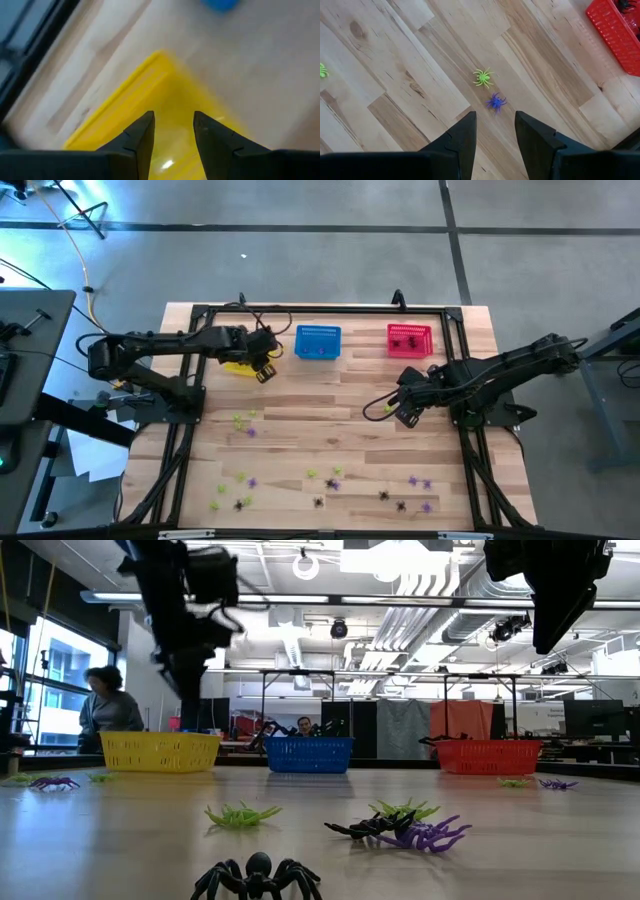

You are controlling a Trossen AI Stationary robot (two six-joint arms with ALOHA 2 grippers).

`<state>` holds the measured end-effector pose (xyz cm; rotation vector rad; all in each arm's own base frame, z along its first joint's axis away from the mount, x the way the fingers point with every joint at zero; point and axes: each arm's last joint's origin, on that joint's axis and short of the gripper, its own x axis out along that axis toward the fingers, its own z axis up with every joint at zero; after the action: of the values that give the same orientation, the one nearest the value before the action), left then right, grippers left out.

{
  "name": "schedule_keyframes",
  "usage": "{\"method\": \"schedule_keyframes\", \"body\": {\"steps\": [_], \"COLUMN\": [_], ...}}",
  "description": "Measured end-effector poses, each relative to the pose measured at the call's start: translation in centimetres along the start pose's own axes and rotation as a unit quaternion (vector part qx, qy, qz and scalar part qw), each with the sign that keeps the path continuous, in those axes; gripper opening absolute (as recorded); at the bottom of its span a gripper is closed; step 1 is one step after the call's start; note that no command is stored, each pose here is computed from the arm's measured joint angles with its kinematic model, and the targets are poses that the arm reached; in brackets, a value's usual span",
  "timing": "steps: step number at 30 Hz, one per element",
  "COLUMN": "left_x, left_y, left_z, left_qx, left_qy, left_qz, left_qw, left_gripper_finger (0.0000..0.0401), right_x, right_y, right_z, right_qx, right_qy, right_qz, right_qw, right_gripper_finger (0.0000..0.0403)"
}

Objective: Sort Halloween decoration
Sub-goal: Put the green spider toy into the yellow bin

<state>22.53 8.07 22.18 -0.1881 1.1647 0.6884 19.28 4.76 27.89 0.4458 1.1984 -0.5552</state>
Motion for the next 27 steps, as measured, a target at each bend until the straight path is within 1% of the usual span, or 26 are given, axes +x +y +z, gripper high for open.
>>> {"method": "schedule_keyframes", "body": {"steps": [4,8,10,14,16,20,23,27], "left_x": [-1.7,-2.9,-3.0,-2.8,-2.3,-1.5,-0.5,-0.2], "left_y": [-2.5,-5.1,-6.6,-9.6,-11.4,-15.2,-17.7,-20.8], "left_z": [1.3,1.8,1.8,1.1,0.3,-1.2,-2.4,-3.6], "left_qx": [0.021,0.041,0.055,0.096,0.114,0.156,0.189,0.214], "left_qy": [-0.067,-0.136,-0.154,-0.155,-0.138,-0.132,-0.125,-0.121], "left_qz": [-0.068,-0.129,-0.150,-0.175,-0.184,-0.226,-0.242,-0.269], "left_qw": [0.995,0.981,0.975,0.968,0.966,0.953,0.943,0.931], "left_gripper_finger": [0.0122,0.0122,0.0122,0.0122,0.0122,0.0122,0.0123,0.0122], "right_x": [0.0,0.0,0.0,0.0,0.0,0.0,0.0,0.0], "right_y": [0.0,0.0,0.0,0.0,0.0,0.0,0.1,0.1], "right_z": [0.0,0.0,0.0,0.0,0.0,0.0,0.1,0.1], "right_qx": [0.000,0.000,0.000,0.000,0.000,0.001,0.001,0.002], "right_qy": [0.000,0.000,0.000,0.000,-0.001,-0.002,-0.003,-0.004], "right_qz": [0.000,0.000,0.000,0.000,0.001,0.003,0.004,0.006], "right_qw": [1.000,1.000,1.000,1.000,1.000,1.000,1.000,1.000], "right_gripper_finger": [0.0130,0.0130,0.0130,0.0130,0.0130,0.0130,0.0130,0.0130]}}
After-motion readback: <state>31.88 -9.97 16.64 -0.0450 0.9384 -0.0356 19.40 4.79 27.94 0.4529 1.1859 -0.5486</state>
